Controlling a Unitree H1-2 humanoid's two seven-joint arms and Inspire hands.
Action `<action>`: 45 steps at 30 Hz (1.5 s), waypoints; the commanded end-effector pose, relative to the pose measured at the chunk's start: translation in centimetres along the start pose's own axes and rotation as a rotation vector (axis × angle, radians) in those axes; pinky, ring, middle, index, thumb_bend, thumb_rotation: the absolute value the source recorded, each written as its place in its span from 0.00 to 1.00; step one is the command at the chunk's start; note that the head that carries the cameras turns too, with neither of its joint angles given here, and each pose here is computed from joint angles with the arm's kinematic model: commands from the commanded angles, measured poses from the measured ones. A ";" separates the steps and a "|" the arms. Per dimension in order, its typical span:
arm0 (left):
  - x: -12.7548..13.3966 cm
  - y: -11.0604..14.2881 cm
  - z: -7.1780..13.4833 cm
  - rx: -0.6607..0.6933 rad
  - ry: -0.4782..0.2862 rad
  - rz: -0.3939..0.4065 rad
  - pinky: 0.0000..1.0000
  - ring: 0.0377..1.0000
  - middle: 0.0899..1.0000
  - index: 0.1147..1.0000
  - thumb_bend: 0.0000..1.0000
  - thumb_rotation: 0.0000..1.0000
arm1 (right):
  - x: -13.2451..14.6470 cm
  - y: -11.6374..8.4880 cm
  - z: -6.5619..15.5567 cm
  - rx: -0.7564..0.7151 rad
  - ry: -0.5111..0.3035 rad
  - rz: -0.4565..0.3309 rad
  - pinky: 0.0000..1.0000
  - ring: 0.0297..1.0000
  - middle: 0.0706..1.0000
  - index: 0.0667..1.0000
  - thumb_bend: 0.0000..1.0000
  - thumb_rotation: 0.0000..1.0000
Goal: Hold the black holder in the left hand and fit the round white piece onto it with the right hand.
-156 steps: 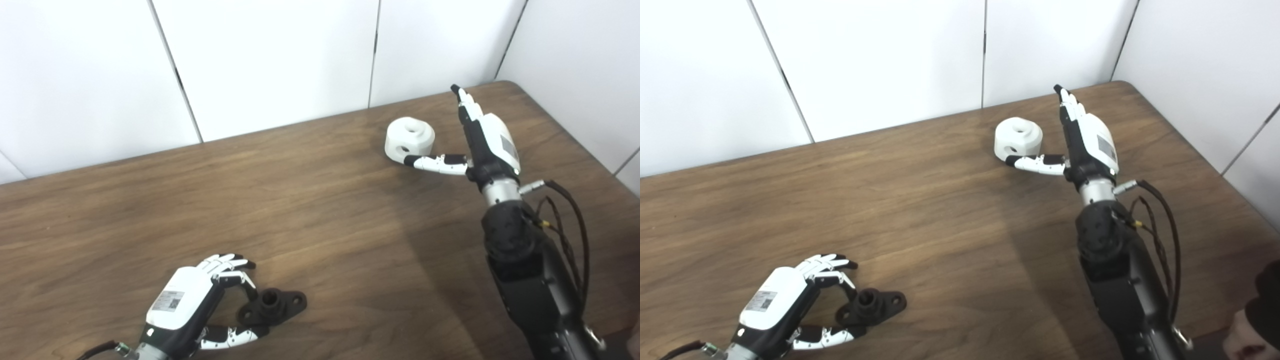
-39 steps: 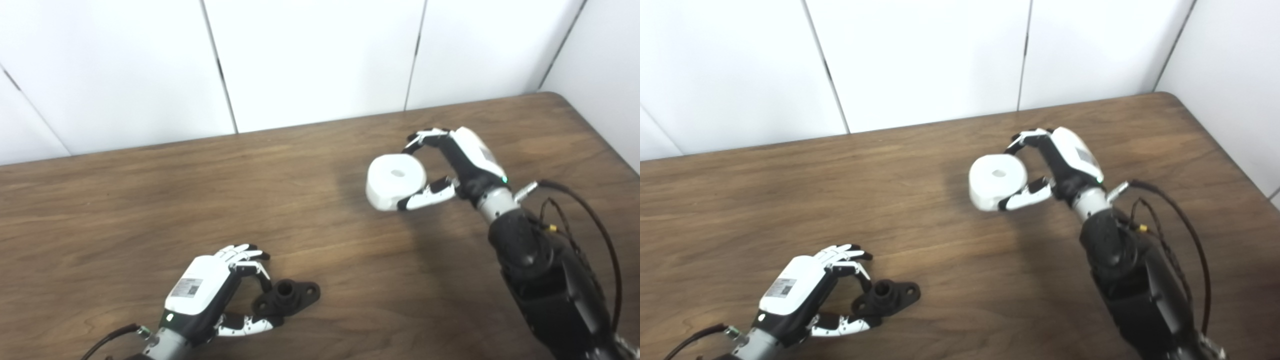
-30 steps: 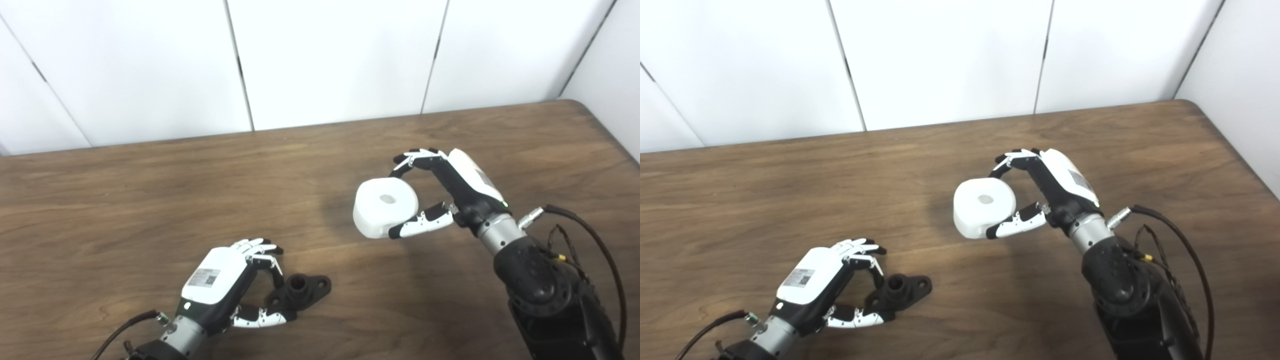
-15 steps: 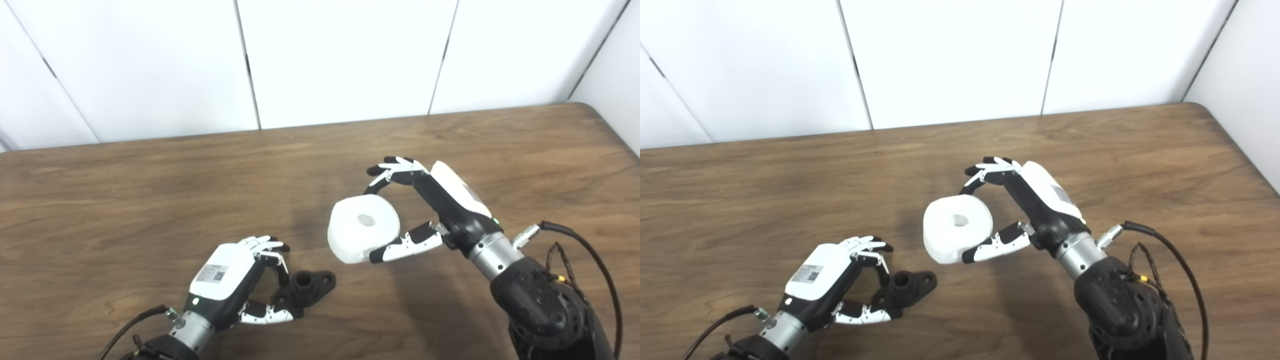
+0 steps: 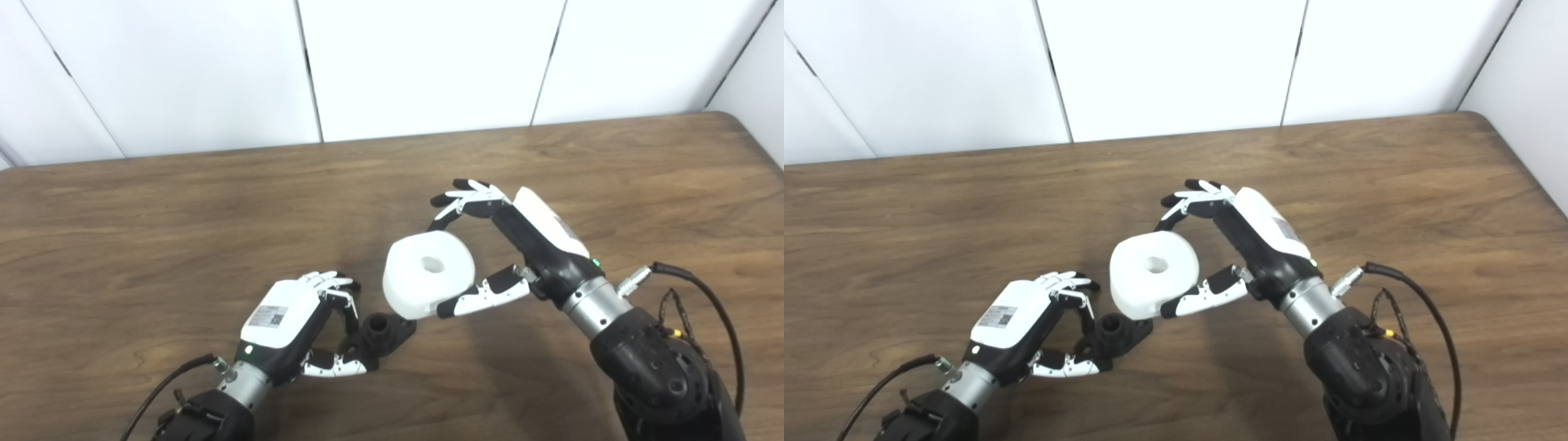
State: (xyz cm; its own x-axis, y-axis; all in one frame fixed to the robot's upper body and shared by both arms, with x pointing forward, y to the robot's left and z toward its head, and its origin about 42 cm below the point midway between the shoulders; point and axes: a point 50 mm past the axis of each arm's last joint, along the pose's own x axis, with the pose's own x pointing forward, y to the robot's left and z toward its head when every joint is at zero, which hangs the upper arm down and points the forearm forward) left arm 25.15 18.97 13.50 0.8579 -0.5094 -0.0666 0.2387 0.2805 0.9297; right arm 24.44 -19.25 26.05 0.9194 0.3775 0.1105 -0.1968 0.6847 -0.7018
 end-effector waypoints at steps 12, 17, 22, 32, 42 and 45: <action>-0.1 -2.2 0.2 0.020 0.046 -0.127 0.88 0.87 0.79 0.42 0.51 0.05 | 0.7 1.6 1.0 0.015 -0.076 0.022 1.00 0.94 0.80 0.44 0.53 0.14; 0.0 -2.1 0.3 0.018 0.047 -0.130 0.88 0.87 0.79 0.43 0.51 0.05 | 0.9 2.2 0.8 0.023 -0.074 0.034 1.00 0.94 0.80 0.44 0.53 0.14; -0.1 -2.1 0.4 0.018 0.049 -0.128 0.88 0.87 0.79 0.43 0.51 0.06 | 1.0 2.6 0.7 0.027 -0.071 0.042 1.00 0.94 0.80 0.44 0.53 0.14; -0.2 -2.0 0.7 0.021 0.050 -0.131 0.88 0.87 0.79 0.43 0.51 0.05 | 1.2 3.0 0.3 0.022 -0.057 0.028 1.00 0.95 0.80 0.44 0.53 0.14; -0.4 -1.8 0.8 0.020 0.051 -0.132 0.88 0.87 0.79 0.43 0.51 0.06 | 1.4 3.6 -0.2 0.011 -0.050 0.017 1.00 0.94 0.80 0.45 0.53 0.14; -0.3 -1.8 0.9 0.025 0.049 -0.134 0.87 0.87 0.79 0.43 0.51 0.06 | 1.5 3.9 -0.2 -0.011 -0.052 0.017 1.00 0.94 0.80 0.45 0.53 0.14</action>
State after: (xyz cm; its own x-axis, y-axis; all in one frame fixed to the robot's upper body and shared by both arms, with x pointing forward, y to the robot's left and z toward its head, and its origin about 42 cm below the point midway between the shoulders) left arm 25.05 17.99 13.95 0.8691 -0.4878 -0.0817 0.2428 0.2769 0.9297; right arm 25.06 -16.54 22.30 0.9101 0.4110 0.0533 -0.2596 0.6657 -0.6996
